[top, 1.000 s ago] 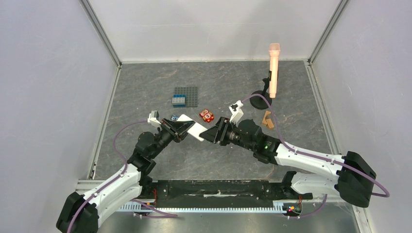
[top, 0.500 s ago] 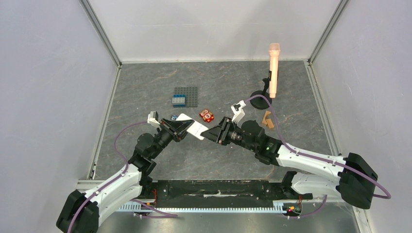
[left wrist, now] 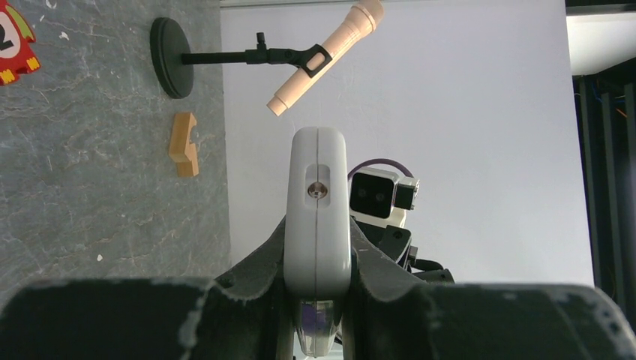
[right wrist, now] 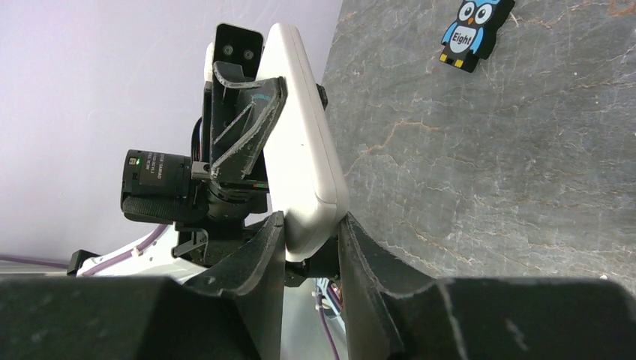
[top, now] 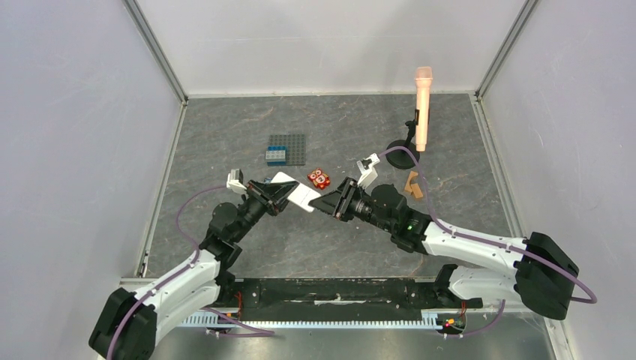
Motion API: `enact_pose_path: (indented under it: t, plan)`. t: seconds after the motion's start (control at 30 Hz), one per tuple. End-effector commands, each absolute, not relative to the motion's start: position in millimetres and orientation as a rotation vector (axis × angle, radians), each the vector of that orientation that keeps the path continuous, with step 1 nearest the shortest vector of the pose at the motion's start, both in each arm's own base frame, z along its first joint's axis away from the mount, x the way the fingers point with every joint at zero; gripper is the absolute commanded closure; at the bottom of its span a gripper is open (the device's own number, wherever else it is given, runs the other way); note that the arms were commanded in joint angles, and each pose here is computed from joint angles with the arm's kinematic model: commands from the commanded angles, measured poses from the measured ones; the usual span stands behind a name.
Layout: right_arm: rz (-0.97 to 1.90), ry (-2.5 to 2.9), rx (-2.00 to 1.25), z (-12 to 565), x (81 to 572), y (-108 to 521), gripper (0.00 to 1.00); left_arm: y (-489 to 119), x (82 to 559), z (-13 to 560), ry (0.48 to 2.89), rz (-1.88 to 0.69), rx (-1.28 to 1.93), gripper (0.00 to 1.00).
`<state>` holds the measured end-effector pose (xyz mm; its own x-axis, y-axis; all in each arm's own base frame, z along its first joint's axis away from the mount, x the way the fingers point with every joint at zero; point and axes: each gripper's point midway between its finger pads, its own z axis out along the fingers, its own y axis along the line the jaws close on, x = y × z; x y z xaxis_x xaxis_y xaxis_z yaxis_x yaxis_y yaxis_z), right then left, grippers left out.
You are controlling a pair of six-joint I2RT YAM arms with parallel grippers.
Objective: Load the batteries into the remote control
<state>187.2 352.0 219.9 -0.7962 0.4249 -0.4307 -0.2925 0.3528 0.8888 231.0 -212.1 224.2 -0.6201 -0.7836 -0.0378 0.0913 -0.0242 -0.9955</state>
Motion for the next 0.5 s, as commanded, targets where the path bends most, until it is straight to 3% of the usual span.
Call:
enact_pose_path:
  t: [0.0, 0.47]
  plan:
    - [1.530, 2.018, 0.069, 211.6, 179.6, 361.5, 0.83, -233.1, 206.8, 292.7, 1.498, -1.921, -0.449, 0.98]
    - [1.611, 1.951, 0.056, 223.6, 185.2, 374.3, 0.85, -261.1, 168.0, 288.5, 1.687, -2.056, -0.161, 0.98]
